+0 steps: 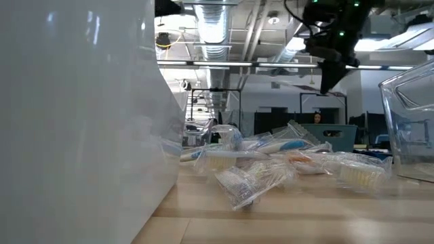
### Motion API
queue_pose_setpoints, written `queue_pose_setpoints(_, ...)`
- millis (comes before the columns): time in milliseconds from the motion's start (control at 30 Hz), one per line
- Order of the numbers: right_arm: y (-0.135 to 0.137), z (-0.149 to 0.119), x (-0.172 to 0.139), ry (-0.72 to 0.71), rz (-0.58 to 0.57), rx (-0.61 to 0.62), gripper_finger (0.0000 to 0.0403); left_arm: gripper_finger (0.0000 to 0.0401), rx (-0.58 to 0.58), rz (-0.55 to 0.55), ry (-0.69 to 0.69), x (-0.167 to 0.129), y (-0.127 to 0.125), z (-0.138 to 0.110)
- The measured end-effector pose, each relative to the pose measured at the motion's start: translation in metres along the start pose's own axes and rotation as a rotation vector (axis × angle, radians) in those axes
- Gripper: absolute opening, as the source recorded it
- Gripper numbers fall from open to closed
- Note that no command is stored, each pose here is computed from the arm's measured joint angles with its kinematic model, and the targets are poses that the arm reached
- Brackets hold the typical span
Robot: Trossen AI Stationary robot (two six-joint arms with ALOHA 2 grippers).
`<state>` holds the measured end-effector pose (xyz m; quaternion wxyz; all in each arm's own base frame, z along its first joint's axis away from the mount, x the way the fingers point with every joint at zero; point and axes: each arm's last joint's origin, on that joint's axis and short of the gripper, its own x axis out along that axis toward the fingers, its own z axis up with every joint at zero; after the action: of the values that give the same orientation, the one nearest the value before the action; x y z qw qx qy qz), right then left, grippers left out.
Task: Pick & Place Toothbrushes
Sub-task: Put the purple toothbrush into the green bin
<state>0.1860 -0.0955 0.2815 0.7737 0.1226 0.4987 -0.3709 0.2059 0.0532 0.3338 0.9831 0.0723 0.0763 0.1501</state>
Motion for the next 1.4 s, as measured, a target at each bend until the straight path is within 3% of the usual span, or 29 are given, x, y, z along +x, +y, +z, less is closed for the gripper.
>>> queue_pose_setpoints(333, -0.002, -0.015, 0.018, -0.012, 0.076, -0.079, 0.0012, 0.0025, -0.011, 0.084, -0.024, 0.031, 0.016, -0.009)
queue_pose_setpoints(500, 0.004, -0.009, 0.035, 0.028, 0.095, -0.126, 0.0012, 0.0025, -0.012, 0.049, -0.074, 0.033, 0.016, -0.006)
queue_pose_setpoints(900, 0.0, -0.004, 0.081, 0.201, 0.043, -0.072, 0.0015, 0.0025, -0.01, 0.008, -0.077, 0.033, 0.015, -0.006)
queue_pose_setpoints(1167, -0.001, -0.002, 0.086, 0.202, 0.063, -0.086, 0.0015, 0.0025, -0.009, 0.007, -0.069, 0.033, 0.015, -0.007)
queue_pose_setpoints(1400, -0.008, -0.001, 0.088, 0.212, 0.123, -0.012, 0.0015, 0.0025, -0.007, 0.007, -0.068, 0.033, 0.015, -0.007)
